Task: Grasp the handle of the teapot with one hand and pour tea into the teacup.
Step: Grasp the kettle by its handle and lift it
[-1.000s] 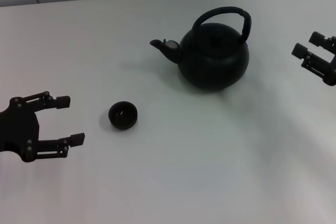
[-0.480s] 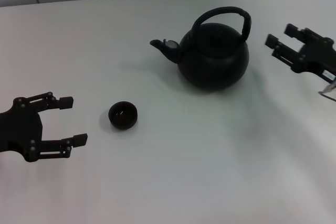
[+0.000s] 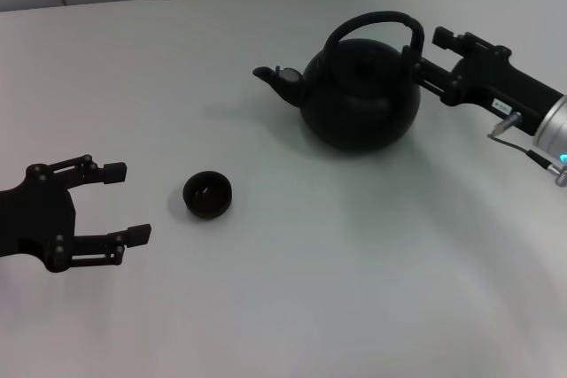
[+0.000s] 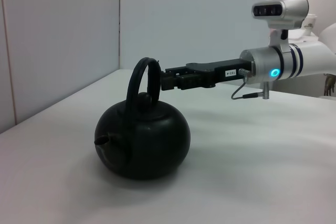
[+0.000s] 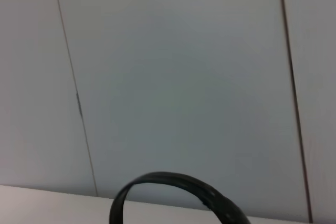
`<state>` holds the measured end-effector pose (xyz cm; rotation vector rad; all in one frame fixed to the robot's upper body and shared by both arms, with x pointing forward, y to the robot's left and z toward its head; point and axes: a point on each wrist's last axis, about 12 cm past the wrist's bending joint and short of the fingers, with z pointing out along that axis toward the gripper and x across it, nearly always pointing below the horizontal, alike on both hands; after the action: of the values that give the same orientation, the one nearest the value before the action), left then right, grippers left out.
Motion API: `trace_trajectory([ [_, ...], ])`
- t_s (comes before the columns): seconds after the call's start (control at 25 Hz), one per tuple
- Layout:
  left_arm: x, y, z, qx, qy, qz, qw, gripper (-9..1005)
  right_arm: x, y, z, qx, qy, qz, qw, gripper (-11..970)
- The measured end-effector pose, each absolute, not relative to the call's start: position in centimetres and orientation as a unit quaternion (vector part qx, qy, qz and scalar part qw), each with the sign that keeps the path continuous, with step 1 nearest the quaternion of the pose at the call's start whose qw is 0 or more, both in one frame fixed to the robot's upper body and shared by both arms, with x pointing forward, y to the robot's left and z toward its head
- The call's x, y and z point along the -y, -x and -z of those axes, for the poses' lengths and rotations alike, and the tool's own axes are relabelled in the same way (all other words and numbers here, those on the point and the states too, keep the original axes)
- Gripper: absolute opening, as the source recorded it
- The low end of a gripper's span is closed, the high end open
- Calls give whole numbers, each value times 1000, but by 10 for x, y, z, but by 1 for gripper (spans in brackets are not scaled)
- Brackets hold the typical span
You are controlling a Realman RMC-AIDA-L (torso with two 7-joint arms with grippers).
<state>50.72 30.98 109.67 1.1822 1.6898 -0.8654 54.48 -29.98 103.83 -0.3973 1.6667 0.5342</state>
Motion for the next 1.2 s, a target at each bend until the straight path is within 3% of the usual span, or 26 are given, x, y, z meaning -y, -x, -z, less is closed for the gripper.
trace_trajectory([
  [0.52, -310, -509, -1096, -681, -476, 342, 440, 868, 291, -562, -1038, -740, 153, -216, 618, 642],
  [1.2, -309, -509, -1095, -684, -471, 342, 440, 867, 292, -565, -1040, -738, 150, -213, 622, 640],
])
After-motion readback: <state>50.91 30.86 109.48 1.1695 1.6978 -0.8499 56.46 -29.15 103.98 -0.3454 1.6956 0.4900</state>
